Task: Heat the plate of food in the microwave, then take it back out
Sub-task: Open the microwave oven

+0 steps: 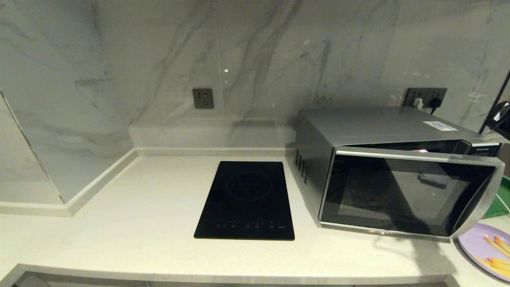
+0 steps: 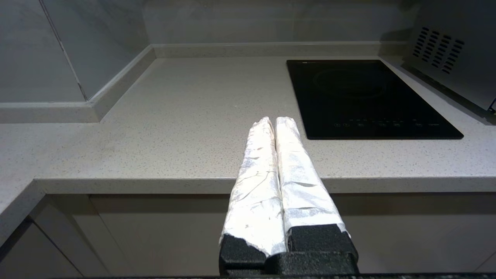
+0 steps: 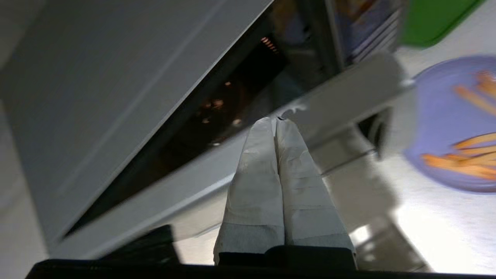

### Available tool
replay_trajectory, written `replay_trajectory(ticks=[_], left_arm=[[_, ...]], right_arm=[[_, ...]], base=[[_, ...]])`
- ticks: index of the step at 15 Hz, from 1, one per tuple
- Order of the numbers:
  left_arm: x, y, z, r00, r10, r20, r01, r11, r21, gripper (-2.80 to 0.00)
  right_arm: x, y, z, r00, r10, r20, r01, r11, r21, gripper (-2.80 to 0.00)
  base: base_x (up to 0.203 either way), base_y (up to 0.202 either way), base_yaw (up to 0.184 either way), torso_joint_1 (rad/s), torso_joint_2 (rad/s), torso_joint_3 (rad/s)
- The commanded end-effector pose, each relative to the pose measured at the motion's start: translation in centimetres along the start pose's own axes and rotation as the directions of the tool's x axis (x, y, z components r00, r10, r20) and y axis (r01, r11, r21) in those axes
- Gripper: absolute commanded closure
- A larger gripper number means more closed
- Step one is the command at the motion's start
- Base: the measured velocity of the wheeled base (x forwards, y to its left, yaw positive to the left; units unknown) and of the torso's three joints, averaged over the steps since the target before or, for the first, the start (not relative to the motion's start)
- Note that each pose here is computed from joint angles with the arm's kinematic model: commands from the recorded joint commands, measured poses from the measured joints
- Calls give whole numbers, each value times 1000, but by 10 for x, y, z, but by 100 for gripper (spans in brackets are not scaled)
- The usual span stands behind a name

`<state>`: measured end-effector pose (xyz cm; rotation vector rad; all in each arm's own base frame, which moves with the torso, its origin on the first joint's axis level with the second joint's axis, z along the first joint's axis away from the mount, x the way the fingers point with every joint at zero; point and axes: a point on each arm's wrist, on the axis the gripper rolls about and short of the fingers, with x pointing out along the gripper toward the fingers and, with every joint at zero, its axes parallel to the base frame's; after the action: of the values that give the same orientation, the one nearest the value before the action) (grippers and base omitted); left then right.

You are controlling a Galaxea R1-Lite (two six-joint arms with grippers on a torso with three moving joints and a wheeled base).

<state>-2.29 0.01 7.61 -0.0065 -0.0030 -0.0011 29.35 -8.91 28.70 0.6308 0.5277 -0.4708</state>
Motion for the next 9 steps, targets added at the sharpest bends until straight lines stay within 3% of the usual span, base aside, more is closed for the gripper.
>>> replay_trajectory(ticks=[1,9], left_arm=[[0,0,0,1000,0,0,0,1000,-1,0],[0,0,0,1000,1,0,-1,1000,-1,0]], right_arm=[[42,-11,8,996,-10,-88,15,998,65,0],[74,-36,10,987,-61,-152,78,991,109,0]], base=[[0,0,0,0,0,0],[0,0,0,0,0,0]])
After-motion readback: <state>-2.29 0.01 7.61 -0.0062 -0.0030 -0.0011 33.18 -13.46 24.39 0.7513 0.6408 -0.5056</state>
